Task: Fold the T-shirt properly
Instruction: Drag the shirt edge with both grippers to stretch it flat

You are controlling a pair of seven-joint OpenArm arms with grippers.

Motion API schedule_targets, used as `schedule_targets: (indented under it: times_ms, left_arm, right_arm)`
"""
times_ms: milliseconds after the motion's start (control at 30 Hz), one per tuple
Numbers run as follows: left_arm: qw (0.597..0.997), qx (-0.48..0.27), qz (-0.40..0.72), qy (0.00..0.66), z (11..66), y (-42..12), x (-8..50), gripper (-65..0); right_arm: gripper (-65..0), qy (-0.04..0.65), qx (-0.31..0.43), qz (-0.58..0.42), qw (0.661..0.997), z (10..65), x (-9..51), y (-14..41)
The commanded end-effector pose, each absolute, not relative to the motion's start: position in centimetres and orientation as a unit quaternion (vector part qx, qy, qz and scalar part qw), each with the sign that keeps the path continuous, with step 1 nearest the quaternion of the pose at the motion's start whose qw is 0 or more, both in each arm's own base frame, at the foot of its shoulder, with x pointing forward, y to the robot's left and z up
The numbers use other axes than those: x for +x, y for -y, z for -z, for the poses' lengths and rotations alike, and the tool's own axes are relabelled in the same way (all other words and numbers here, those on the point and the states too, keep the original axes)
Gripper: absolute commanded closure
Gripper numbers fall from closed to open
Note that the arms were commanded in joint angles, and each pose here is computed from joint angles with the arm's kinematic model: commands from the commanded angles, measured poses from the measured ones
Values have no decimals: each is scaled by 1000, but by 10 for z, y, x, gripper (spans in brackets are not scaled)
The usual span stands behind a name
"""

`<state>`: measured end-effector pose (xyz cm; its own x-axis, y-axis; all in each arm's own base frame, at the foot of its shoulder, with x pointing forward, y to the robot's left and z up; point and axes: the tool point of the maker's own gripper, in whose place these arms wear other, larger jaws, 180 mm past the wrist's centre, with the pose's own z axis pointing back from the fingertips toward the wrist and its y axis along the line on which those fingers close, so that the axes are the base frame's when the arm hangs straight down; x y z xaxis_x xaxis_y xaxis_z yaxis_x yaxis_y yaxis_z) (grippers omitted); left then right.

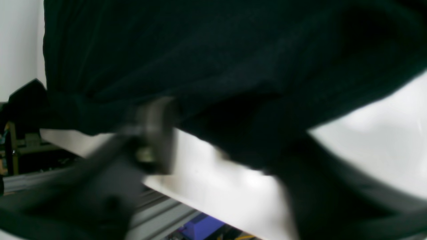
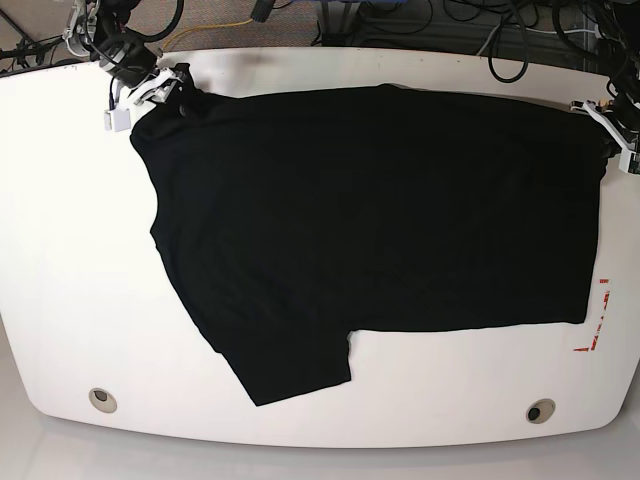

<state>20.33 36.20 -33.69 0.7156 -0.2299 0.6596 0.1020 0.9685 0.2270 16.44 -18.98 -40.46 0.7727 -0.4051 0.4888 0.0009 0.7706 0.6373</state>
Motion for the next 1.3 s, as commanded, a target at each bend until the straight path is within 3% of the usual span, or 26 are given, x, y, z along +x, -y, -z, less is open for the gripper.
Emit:
schedule_targets:
  times_ms: [0,33,100,500,700,767,900,1067,1267]
  left_arm:
    - [912,98,99,385,322,-366,211,0]
    - [912,97,99,385,323,-366,210,0]
    - [913,97,98,384,323,-366,210,0]
    - [913,92,90,387,326,-362,208,0]
    - [909,95,95,394,320,-361,211,0]
    - [900,102,104,410,308,-358,221,0]
    - [897,101,102,417,306,-353,225,0]
    - [892,121,102,423,299,-356,235,0]
    - [894,148,100,411,301,-363,237,0]
  right_arm:
    - [-162,330,317,115,882,397,170,194]
    - [-100,329,317,114,882,397,170,194]
    - [-55,330,316,113,883,397,170,195]
    - [-67,257,286,65,921,403,134,215]
    - [-73,263,256,-4,930,375,131,215]
    - [-103,269,249,-25,930,367,135,215]
    - [-252,287,248,-33,925,360,147,213]
    - [-268,308,248,-41,918,353,168,213]
    - [-373,284,249,-47,925,360,167,213]
